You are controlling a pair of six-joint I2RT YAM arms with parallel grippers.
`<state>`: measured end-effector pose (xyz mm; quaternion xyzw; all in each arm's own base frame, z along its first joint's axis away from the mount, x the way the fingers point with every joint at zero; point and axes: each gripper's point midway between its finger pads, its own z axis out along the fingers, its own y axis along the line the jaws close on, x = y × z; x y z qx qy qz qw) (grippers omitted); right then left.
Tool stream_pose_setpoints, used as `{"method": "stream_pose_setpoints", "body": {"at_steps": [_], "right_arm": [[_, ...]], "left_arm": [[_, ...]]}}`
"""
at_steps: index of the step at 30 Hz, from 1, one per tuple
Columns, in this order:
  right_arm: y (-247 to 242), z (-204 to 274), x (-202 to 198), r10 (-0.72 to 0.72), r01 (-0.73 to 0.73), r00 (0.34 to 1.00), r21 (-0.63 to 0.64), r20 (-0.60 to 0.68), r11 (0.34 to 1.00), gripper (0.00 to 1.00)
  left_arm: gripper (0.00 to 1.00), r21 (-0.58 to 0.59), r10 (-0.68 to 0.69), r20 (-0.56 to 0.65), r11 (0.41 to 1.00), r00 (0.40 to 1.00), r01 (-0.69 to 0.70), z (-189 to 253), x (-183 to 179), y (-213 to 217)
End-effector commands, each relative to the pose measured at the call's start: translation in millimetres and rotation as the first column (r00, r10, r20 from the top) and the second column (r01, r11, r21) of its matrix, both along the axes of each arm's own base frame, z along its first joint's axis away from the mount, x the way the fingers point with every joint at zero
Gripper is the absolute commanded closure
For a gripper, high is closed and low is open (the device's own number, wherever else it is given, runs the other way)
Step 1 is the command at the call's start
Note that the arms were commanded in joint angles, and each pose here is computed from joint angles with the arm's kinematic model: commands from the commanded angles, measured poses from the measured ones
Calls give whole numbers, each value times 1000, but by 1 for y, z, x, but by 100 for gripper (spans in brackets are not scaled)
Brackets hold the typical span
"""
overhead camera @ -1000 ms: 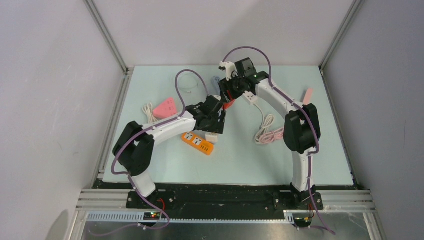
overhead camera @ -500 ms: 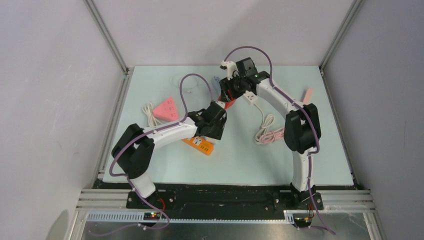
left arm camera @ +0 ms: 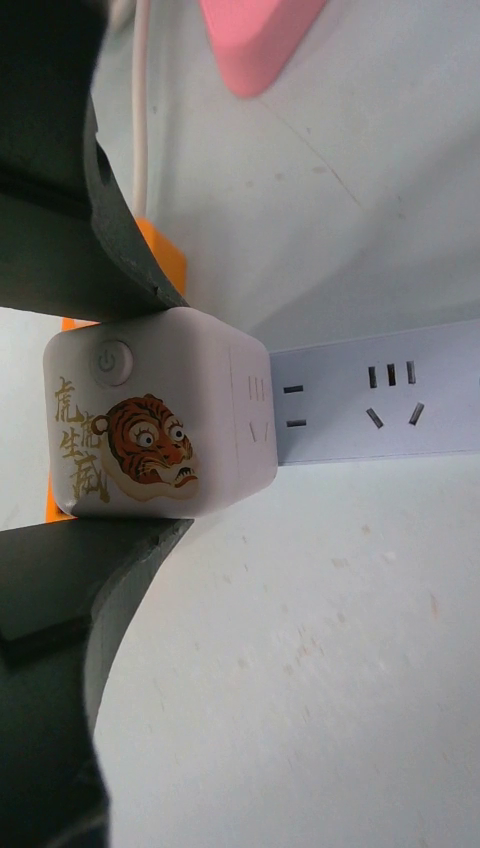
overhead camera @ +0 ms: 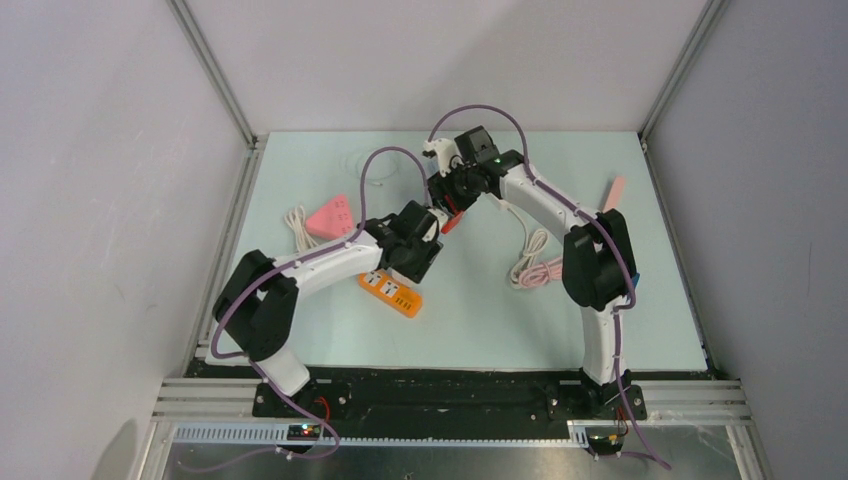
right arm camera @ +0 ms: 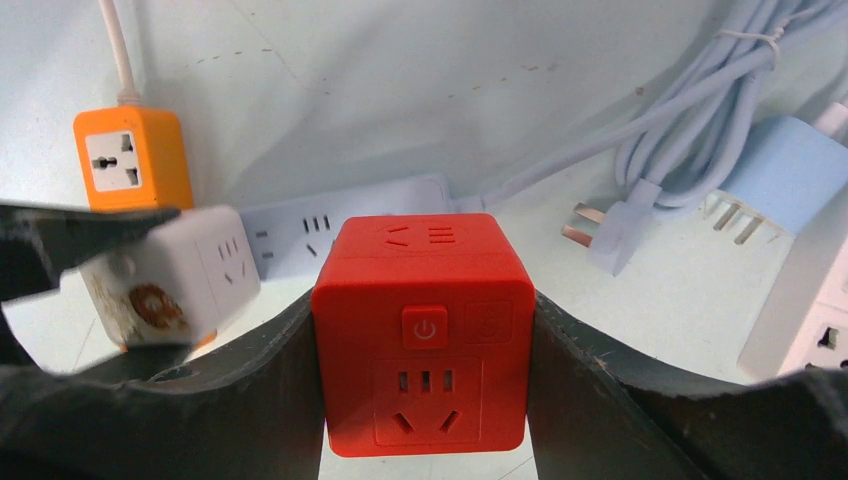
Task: Insert the plug
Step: Adjust the socket at the center of the board, then insert the plug into the socket.
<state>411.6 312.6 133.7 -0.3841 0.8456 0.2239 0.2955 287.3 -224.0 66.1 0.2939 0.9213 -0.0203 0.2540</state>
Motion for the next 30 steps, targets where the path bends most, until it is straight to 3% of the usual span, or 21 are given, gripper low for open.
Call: {"method": "stream_pose_setpoints", "body": {"at_steps": [1,4,8,13,17,23,30], "right_arm": [[8,31,-9,80,-82,993,18,81,996,92],[17,21,-14,111,-110,990,-21,85,994,93],[25,5,-14,133,-126,988,-90,82,988,95],[40,3,-16,148,-142,985,-73,88,987,96],[55,8,-22,171,-170,981,-23,87,985,96],[70,9,-31,192,-194,979,19,67,981,96],[89,-4,-40,204,-204,979,26,7,979,97]], "left_arm": [[83,90,-75,-14,993,997,76,12,-6,32],[62,69,-39,-13,997,999,40,15,-4,35],[42,51,-14,-3,999,1000,14,19,1,34],[10,13,10,15,1000,1000,-10,30,6,31],[2,-67,83,63,995,995,-79,55,15,36],[0,-222,203,141,960,969,-169,98,26,51],[0,-458,424,189,836,886,-302,146,35,76]]}}
